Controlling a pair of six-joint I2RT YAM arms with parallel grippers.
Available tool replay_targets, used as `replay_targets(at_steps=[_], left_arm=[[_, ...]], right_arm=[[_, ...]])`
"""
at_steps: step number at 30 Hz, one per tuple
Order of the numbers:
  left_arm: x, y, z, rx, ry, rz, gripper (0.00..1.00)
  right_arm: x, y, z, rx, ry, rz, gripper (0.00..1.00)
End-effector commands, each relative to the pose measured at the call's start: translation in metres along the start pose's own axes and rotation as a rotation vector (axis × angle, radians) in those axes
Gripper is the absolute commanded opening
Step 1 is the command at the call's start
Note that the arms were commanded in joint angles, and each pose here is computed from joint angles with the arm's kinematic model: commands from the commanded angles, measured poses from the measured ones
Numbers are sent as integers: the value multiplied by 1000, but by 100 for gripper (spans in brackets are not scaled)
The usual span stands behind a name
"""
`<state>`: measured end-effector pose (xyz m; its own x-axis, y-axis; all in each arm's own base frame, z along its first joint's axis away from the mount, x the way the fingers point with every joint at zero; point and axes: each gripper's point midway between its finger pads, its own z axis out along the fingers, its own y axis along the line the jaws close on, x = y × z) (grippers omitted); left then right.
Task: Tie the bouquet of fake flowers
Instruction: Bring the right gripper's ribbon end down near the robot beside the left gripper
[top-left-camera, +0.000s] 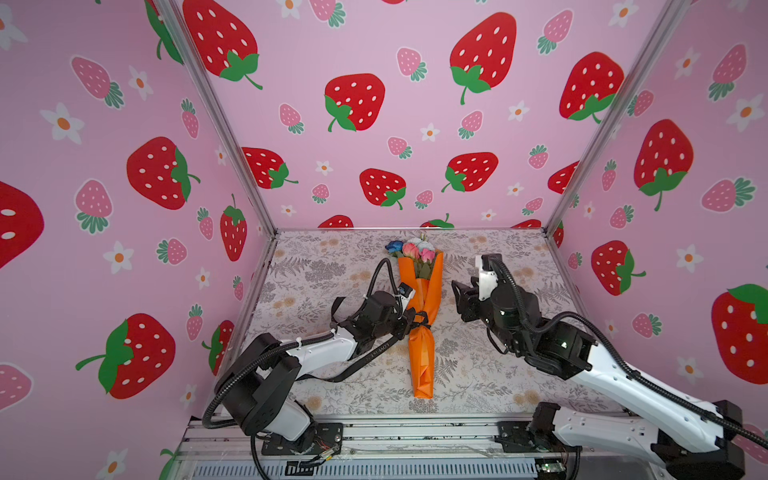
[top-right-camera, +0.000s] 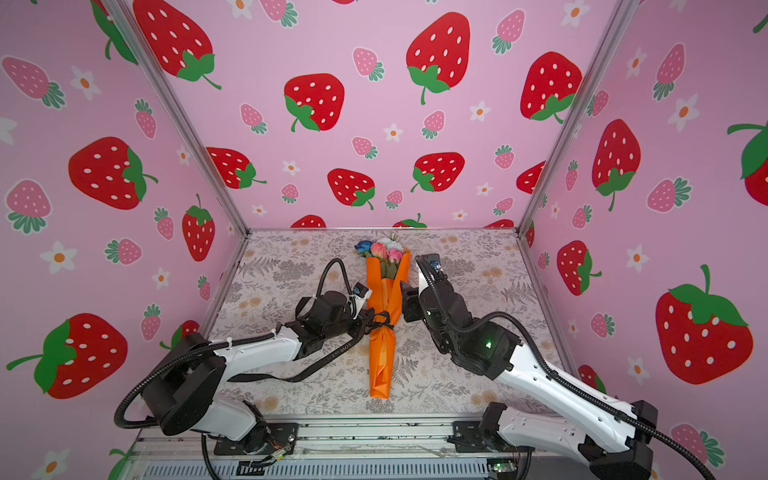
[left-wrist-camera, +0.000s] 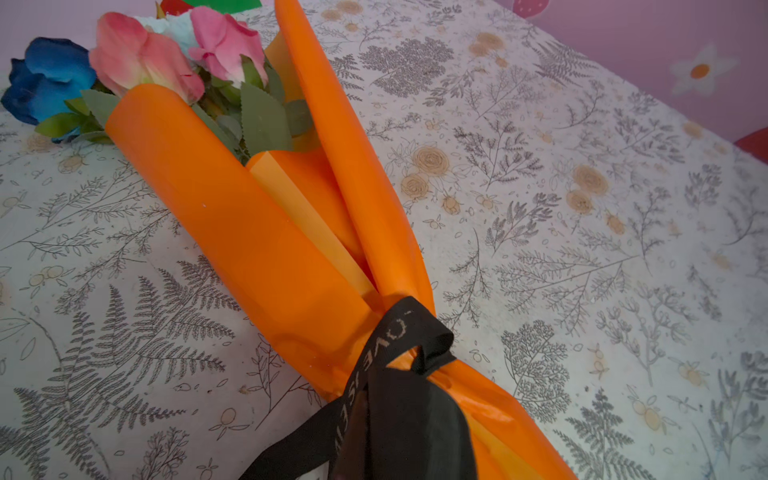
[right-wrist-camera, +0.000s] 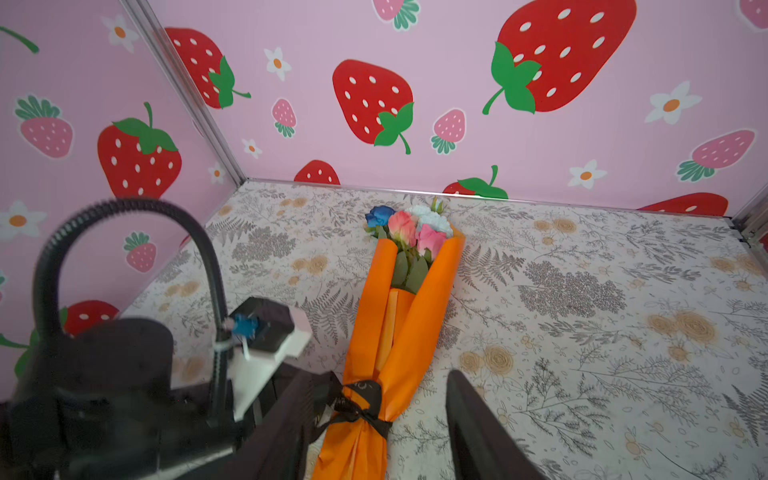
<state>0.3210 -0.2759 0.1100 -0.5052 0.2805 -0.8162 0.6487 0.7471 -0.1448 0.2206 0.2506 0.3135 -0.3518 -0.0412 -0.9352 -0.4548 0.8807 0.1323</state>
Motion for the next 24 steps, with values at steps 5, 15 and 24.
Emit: replay_targets(at_steps=[5, 15, 24], left_arm=[[-5, 6, 2, 82, 53, -166, 0], [-1, 13, 10, 102, 123, -252, 0], [5, 18, 16, 101, 144, -295, 0]], right_arm=[[113, 116, 6, -235, 148, -319, 49], [227, 238, 33, -553, 245, -700, 49], [268, 283, 81, -557, 238, -859, 59]])
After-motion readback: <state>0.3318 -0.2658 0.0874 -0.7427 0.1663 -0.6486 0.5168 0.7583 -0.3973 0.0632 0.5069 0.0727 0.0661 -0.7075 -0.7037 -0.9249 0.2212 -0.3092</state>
